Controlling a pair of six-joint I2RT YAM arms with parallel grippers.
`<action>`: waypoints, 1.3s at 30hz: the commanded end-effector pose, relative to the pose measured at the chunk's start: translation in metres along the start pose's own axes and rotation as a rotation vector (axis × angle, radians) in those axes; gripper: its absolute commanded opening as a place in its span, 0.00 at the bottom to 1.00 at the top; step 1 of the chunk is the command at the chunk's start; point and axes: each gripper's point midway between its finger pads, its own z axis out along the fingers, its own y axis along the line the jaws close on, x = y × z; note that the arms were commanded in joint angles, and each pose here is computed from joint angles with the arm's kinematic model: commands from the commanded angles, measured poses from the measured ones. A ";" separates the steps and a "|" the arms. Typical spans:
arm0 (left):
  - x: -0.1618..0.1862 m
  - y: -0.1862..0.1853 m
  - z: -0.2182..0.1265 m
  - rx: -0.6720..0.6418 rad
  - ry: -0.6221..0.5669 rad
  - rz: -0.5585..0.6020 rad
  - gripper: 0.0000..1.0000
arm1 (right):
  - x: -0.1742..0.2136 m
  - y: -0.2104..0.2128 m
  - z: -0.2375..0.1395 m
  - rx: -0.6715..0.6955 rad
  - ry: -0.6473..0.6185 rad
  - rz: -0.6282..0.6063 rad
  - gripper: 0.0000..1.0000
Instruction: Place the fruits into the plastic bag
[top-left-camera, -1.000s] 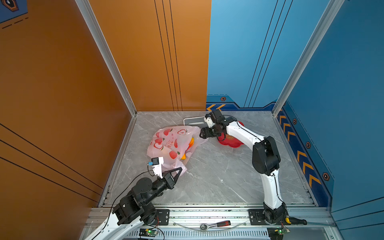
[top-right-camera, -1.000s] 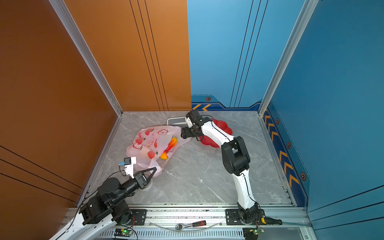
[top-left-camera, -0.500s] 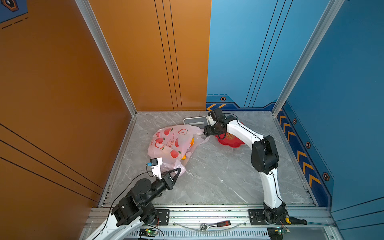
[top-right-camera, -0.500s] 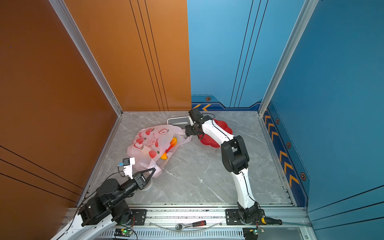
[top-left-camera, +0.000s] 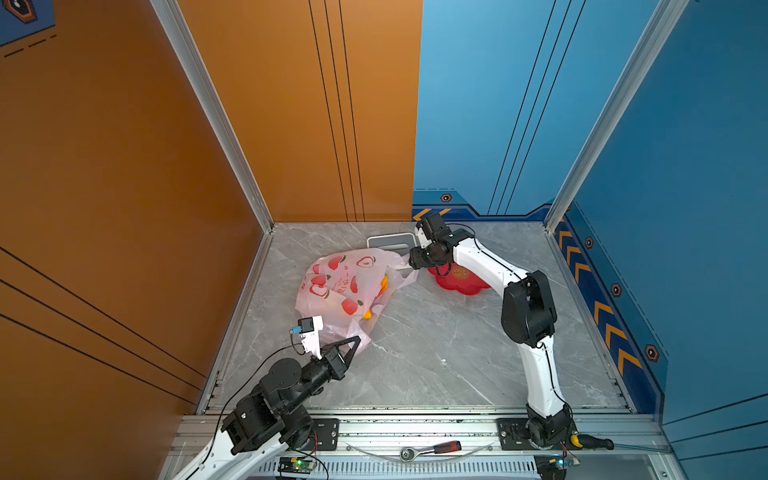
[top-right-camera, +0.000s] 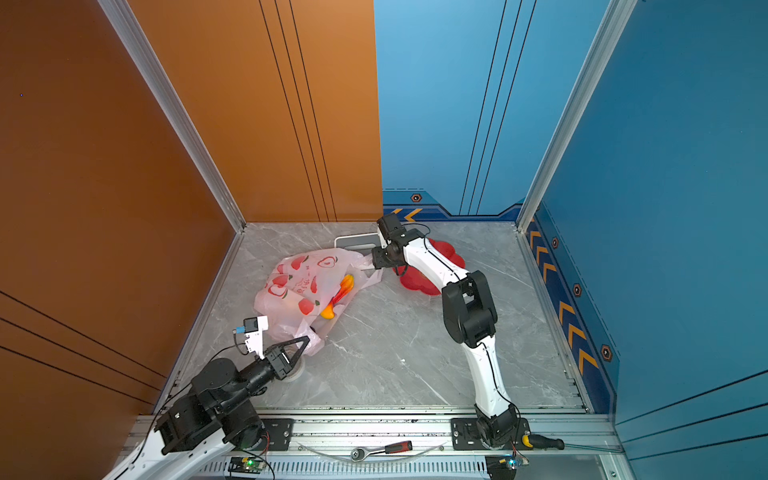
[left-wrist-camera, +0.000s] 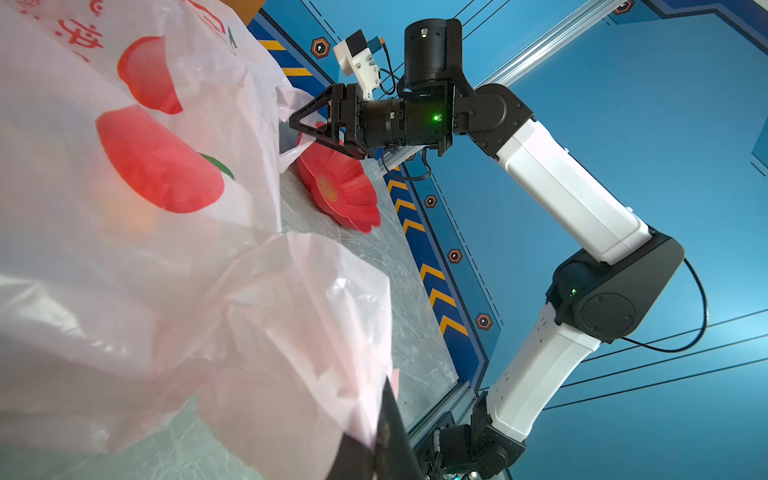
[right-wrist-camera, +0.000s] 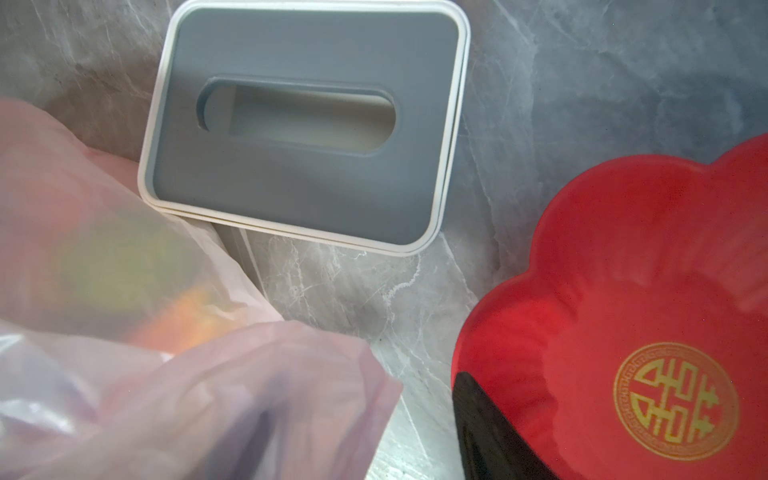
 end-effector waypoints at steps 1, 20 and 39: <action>-0.010 -0.004 -0.004 -0.002 -0.035 -0.009 0.00 | 0.002 -0.001 0.006 0.015 0.021 0.002 0.50; -0.020 -0.007 -0.012 -0.033 -0.055 0.013 0.00 | -0.028 0.018 -0.048 0.016 -0.107 -0.034 0.00; -0.116 -0.140 -0.031 0.003 -0.096 0.285 0.00 | -0.111 0.099 -0.301 -0.218 -0.628 -0.065 0.00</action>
